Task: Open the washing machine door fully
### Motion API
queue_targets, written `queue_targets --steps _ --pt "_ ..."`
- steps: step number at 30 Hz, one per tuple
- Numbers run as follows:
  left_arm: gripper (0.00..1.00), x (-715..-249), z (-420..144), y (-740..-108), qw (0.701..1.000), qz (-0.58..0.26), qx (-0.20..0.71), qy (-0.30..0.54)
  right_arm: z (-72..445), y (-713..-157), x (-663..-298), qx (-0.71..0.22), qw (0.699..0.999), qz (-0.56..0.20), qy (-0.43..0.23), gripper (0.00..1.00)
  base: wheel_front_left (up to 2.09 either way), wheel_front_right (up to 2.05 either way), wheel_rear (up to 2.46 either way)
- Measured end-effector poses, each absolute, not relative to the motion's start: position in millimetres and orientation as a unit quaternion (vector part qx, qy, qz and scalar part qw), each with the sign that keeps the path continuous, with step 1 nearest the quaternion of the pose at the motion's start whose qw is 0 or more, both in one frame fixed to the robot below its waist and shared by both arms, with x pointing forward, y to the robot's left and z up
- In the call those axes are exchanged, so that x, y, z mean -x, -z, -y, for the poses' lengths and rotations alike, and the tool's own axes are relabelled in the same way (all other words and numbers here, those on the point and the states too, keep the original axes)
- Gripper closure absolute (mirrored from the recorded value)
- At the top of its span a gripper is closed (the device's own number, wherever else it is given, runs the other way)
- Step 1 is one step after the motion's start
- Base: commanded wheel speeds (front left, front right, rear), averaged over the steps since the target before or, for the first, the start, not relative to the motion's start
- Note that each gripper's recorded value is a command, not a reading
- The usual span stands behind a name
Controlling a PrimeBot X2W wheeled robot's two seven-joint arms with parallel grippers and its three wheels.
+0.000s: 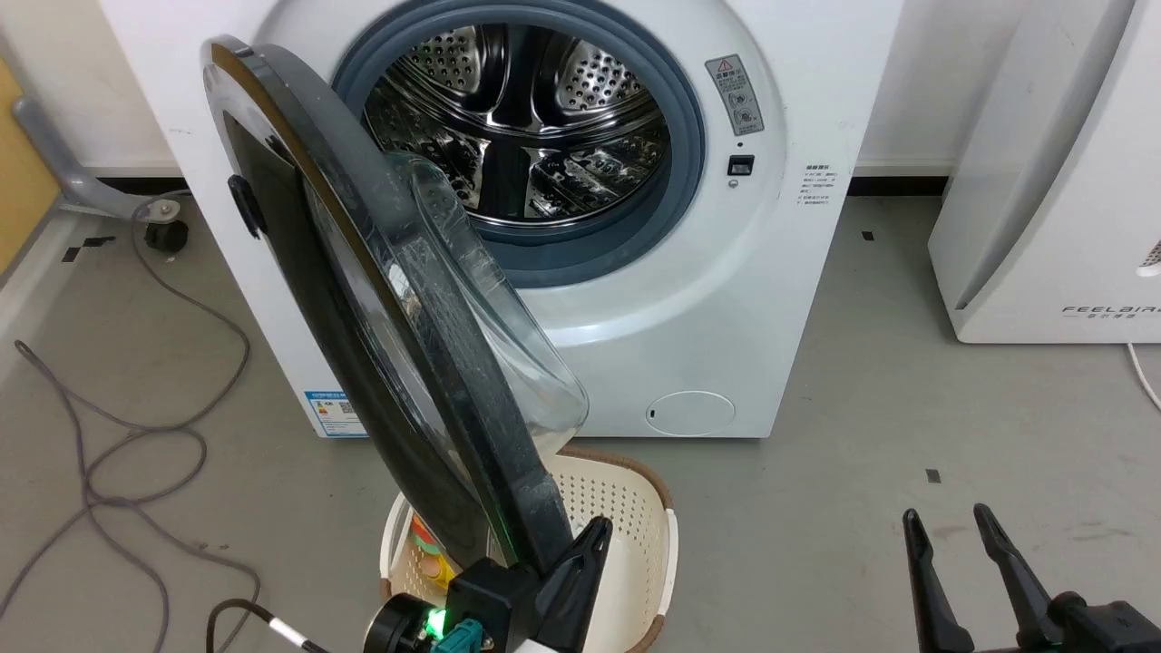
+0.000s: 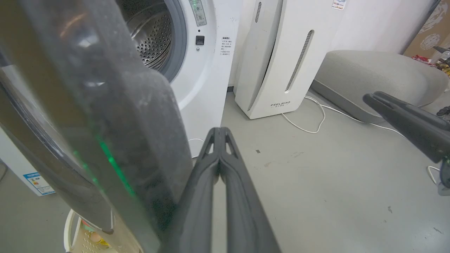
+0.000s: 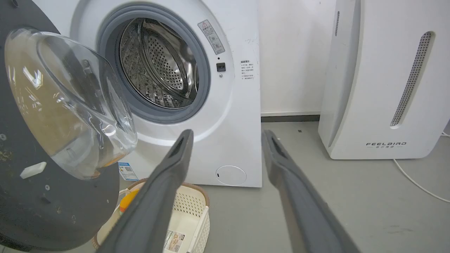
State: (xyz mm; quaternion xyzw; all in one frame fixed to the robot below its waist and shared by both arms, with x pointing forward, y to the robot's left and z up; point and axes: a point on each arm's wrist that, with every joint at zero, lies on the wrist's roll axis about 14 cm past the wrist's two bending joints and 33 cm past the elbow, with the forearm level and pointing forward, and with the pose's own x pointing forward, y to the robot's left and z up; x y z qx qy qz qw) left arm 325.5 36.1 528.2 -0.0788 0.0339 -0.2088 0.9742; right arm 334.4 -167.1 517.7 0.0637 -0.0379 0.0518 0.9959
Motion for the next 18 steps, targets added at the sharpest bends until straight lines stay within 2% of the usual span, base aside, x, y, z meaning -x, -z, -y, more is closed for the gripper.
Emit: queue_targets --steps 12,18 --pt "1.00 -317.0 -61.9 -526.3 0.983 -0.036 0.087 0.156 155.4 -509.6 -341.2 -0.072 0.995 0.023 -0.071 0.00 0.00 0.00 0.00" --pt "1.00 -306.2 -102.8 -531.8 0.993 -0.025 0.074 0.088 134.5 -512.9 -353.1 -0.032 0.993 0.024 -0.109 0.00 0.00 0.00 0.00"
